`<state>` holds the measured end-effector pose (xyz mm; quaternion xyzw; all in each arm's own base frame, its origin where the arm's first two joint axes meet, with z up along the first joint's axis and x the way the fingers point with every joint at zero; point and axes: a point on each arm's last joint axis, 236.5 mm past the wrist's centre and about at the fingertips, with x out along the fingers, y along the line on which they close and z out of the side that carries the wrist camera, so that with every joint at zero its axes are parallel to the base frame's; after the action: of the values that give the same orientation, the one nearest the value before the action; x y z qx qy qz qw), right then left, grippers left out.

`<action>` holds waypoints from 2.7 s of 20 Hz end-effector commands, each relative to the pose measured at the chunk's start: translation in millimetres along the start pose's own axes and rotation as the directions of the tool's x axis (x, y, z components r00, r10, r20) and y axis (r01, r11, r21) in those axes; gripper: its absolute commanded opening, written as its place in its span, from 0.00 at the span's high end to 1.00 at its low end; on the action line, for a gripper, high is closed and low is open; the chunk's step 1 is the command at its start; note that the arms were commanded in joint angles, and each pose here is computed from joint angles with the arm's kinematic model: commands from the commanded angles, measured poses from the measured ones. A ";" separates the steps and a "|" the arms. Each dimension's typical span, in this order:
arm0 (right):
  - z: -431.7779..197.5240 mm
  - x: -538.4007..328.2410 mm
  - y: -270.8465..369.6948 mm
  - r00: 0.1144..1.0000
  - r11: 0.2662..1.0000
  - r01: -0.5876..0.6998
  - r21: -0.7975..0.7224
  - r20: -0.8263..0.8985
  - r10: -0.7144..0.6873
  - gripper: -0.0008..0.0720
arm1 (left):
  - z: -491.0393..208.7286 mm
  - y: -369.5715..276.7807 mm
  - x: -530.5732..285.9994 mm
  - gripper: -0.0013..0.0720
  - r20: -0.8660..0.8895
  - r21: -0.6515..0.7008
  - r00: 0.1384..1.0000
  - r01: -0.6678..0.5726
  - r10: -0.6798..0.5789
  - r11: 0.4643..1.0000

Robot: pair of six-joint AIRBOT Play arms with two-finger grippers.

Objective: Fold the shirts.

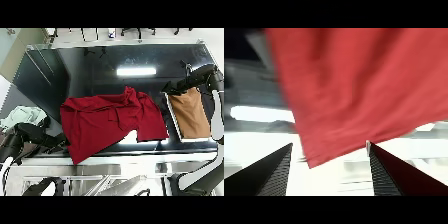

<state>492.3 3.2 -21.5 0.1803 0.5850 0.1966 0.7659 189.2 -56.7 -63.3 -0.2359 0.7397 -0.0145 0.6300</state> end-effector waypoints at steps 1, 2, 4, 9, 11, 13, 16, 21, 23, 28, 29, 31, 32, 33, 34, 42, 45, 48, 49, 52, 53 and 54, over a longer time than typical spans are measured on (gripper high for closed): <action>-0.3 -0.4 0.3 1.000 1.000 -0.001 0.000 -0.002 0.001 0.32 | -18.9 20.9 16.7 0.26 -0.067 -0.054 0.997 -0.036 0.032 0.998; -0.5 -0.4 0.3 1.000 1.000 -0.001 0.000 -0.002 0.001 0.32 | -24.8 26.5 24.5 0.26 -0.095 -0.080 0.995 -0.038 0.030 0.996; -0.5 -0.4 0.3 1.000 1.000 -0.001 0.000 -0.002 0.001 0.32 | -29.7 26.8 37.1 0.26 -0.125 -0.112 0.992 -0.017 0.003 0.994; -1.4 -0.4 0.8 1.000 1.000 -0.003 0.001 -0.006 0.003 0.32 | -17.1 -2.9 61.1 0.26 -0.120 -0.093 0.989 0.074 -0.084 0.993; -2.9 -0.4 1.4 1.000 1.000 -0.006 0.001 -0.013 0.006 0.32 | -24.6 -6.2 73.6 0.26 -0.172 -0.078 0.983 0.057 -0.070 0.995; -2.8 -0.4 1.3 1.000 1.000 -0.006 0.001 -0.012 0.006 0.32 | -27.0 -16.3 81.3 0.26 -0.198 -0.063 0.977 0.071 -0.082 0.995; -2.0 -0.5 0.7 1.000 1.000 -0.003 0.001 -0.009 0.003 0.32 | -6.7 -33.8 68.3 0.96 -0.161 0.009 0.983 0.086 -0.084 0.996; 2.0 3.6 -3.4 1.000 1.000 0.003 0.006 0.006 -0.003 0.32 | 73.7 -12.9 -4.8 0.96 0.071 0.020 0.997 0.039 -0.040 0.999; -6.5 13.7 -3.9 0.999 1.000 -0.011 0.013 -0.036 0.012 0.32 | 96.7 11.6 -28.1 0.96 0.108 -0.058 0.993 0.046 -0.039 0.997; -66.7 62.1 7.6 0.966 0.994 -0.078 0.074 -0.243 0.093 0.32 | 133.1 26.1 -35.3 0.96 0.124 -0.064 0.991 0.059 -0.051 0.996; -81.5 71.2 10.7 0.954 0.993 -0.083 0.087 -0.281 0.105 0.32 | 138.3 25.0 -33.3 0.96 0.122 -0.057 0.991 0.055 -0.048 0.997; -103.6 84.7 18.3 0.933 0.991 -0.094 0.097 -0.338 0.122 0.32 | 144.9 18.5 -29.6 0.96 0.110 -0.033 0.993 0.046 -0.042 0.998; -110.3 89.5 22.8 0.926 0.991 -0.098 0.095 -0.357 0.125 0.32 | 147.9 13.4 -28.3 0.96 0.107 -0.016 0.993 0.043 -0.041 0.999; -115.6 93.7 27.9 0.919 0.991 -0.101 0.090 -0.373 0.127 0.32 | 150.8 7.7 -27.7 0.96 0.106 0.006 0.994 0.039 -0.039 0.999; -119.0 97.8 33.9 0.913 0.991 -0.105 0.079 -0.387 0.127 0.32 | 153.3 2.5 -27.7 0.96 0.107 0.026 0.994 0.034 -0.037 0.999; -66.6 69.1 138.8 0.908 0.930 -0.366 0.024 -0.208 0.363 0.96 | 167.8 -94.1 -104.4 0.96 0.278 0.233 0.934 0.162 -0.225 0.959; 9.3 -85.5 224.1 0.881 0.872 -0.416 -0.257 0.123 0.456 0.96 | 151.2 -160.1 -265.0 0.96 0.568 0.435 0.725 0.135 -0.388 0.890; 19.4 -301.8 321.6 0.695 0.810 -0.120 -0.574 0.534 0.481 0.96 | 59.8 -206.5 -460.1 0.96 0.795 0.563 0.292 -0.028 -0.532 0.826; 2.5 -367.2 353.3 0.582 0.789 0.011 -0.615 0.645 0.495 0.96 | 11.3 -215.4 -518.6 0.96 0.814 0.579 0.115 -0.084 -0.570 0.811; -74.4 -490.7 409.5 0.287 0.752 0.334 -0.569 0.821 0.494 0.95 | -128.0 -224.0 -619.1 0.96 0.732 0.578 -0.274 -0.234 -0.623 0.782; -96.4 -511.3 418.7 0.225 0.743 0.403 -0.535 0.845 0.486 0.96 | -158.7 -221.3 -632.4 0.96 0.703 0.559 -0.353 -0.262 -0.617 0.787; -116.6 -527.5 425.7 0.173 0.734 0.459 -0.500 0.861 0.479 0.95 | -175.4 -217.0 -637.4 0.96 0.694 0.534 -0.398 -0.275 -0.600 0.799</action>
<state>312.3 110.6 521.1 0.0388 -0.0207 0.3135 0.9486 254.5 -53.5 558.1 -0.1129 -0.0541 -0.1380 0.9825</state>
